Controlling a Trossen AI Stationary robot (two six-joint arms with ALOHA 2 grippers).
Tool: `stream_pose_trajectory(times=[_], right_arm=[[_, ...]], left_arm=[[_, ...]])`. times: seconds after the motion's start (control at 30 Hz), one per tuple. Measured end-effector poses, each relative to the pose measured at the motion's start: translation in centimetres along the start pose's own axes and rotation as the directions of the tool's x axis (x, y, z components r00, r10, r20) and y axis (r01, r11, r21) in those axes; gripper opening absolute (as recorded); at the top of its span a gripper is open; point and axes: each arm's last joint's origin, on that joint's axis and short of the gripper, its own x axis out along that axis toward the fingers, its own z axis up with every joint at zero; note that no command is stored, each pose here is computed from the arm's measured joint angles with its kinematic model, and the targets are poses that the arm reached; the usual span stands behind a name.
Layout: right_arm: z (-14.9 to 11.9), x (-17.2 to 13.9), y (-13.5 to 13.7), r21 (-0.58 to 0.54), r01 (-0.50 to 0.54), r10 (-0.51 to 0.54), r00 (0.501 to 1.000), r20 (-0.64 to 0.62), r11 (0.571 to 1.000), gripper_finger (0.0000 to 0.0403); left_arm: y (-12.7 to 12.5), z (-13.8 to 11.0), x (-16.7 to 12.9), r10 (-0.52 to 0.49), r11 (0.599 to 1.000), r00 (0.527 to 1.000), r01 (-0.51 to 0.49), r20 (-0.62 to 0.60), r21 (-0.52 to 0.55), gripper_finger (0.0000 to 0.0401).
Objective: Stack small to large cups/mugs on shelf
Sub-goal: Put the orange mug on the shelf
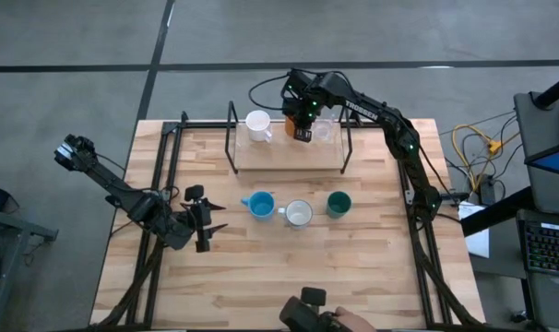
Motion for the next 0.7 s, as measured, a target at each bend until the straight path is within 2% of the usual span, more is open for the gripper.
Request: stream_pose_trajectory(times=[0.7], right_arm=[[-0.08,0.07,0.05,0.019,-0.004,0.004,1.0,-0.008,1.0,0.002]], left_arm=[[-0.02,-0.01,0.0,-0.008,1.0,1.0,0.007,-0.003,-0.006,0.0208]])
